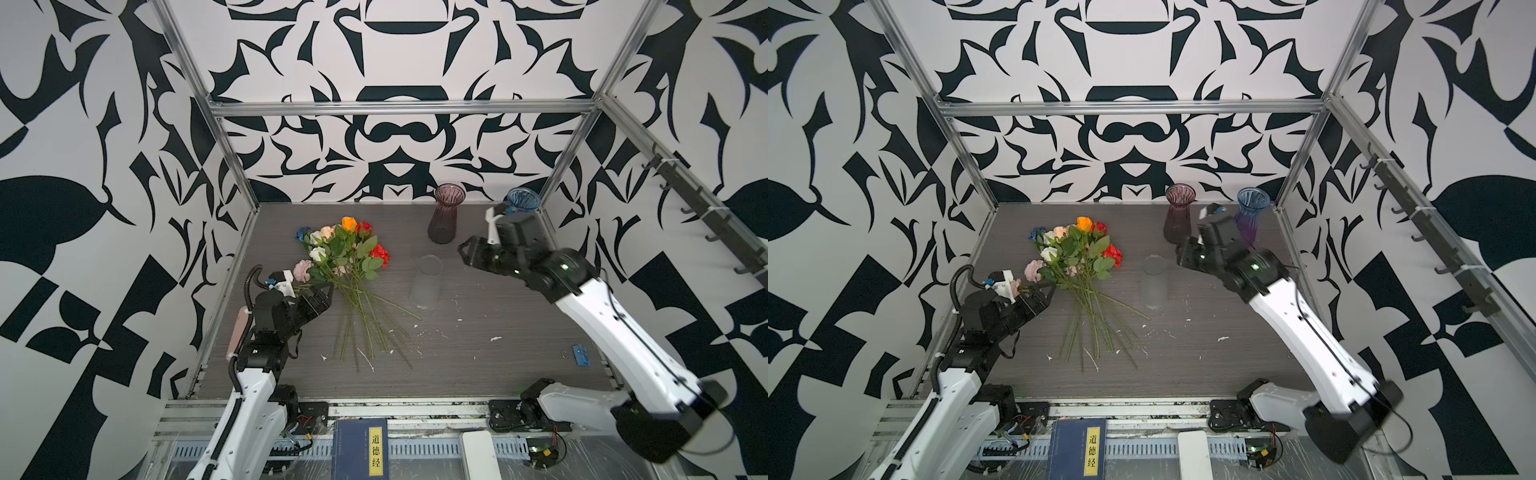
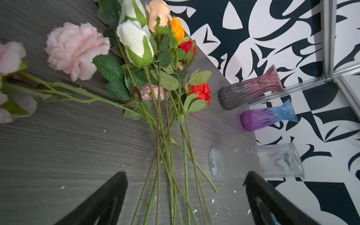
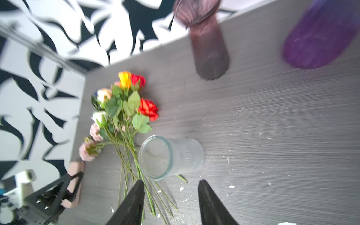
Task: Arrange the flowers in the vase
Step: 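Carry the clear glass vase nearer the robot, set it down, open the right gripper, then draw the right gripper back while the left gripper grasps a red rose stem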
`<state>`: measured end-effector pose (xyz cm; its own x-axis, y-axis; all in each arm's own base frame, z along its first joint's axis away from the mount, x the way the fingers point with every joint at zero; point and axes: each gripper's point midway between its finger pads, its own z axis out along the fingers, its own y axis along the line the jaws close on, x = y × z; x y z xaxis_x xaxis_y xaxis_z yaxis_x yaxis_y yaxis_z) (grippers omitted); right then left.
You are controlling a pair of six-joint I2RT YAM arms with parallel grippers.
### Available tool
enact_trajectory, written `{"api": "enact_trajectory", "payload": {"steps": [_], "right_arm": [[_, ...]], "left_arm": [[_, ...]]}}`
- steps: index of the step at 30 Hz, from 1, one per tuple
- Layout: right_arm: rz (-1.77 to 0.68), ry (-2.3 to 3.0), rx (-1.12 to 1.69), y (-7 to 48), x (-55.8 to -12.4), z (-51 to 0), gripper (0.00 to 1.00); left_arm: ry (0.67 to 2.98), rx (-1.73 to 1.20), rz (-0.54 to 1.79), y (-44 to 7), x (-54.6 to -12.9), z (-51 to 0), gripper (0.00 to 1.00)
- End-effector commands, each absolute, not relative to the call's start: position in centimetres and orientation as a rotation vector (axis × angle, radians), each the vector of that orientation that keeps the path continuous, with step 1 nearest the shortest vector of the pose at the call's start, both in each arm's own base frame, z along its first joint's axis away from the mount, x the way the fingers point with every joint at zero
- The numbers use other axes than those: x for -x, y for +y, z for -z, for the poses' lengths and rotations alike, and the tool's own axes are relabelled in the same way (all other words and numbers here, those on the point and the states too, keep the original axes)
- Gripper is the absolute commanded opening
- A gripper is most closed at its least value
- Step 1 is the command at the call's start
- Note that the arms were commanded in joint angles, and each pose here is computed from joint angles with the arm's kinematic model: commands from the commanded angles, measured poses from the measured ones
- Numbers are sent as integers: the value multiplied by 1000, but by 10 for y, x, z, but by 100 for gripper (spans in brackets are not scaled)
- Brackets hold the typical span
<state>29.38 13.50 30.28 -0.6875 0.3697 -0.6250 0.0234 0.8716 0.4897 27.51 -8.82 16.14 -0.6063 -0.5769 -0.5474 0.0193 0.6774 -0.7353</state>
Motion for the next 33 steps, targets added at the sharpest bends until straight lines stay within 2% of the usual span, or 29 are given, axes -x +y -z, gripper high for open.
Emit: {"api": "enact_trajectory", "payload": {"steps": [1,5,7,9,11,12,22,33], "right_arm": [[-615,2326,-400,106,-276,-252,47],[-649,2377,-509,90,-255,-183,47],[-659,2424,-549,90,-246,-147,53],[-667,2453,-572,91,-242,-121,54],[-648,2458,-581,89,-240,-102,46],[-663,2454,-591,90,-240,-93,42],[-737,2493,-608,97,-247,-72,37],[-804,2468,-636,94,-247,-69,36]], "left_arm": [[2061,334,1014,-106,-287,-183,95],[2154,232,1003,-130,-297,-181,91],[2206,183,954,-141,-299,-180,90],[2248,144,950,-153,-301,-179,89],[2316,134,968,-160,-302,-172,84],[2357,145,971,-162,-303,-166,77],[2613,236,922,-171,-318,-122,54],[2695,275,859,-178,-353,-93,43]]}}
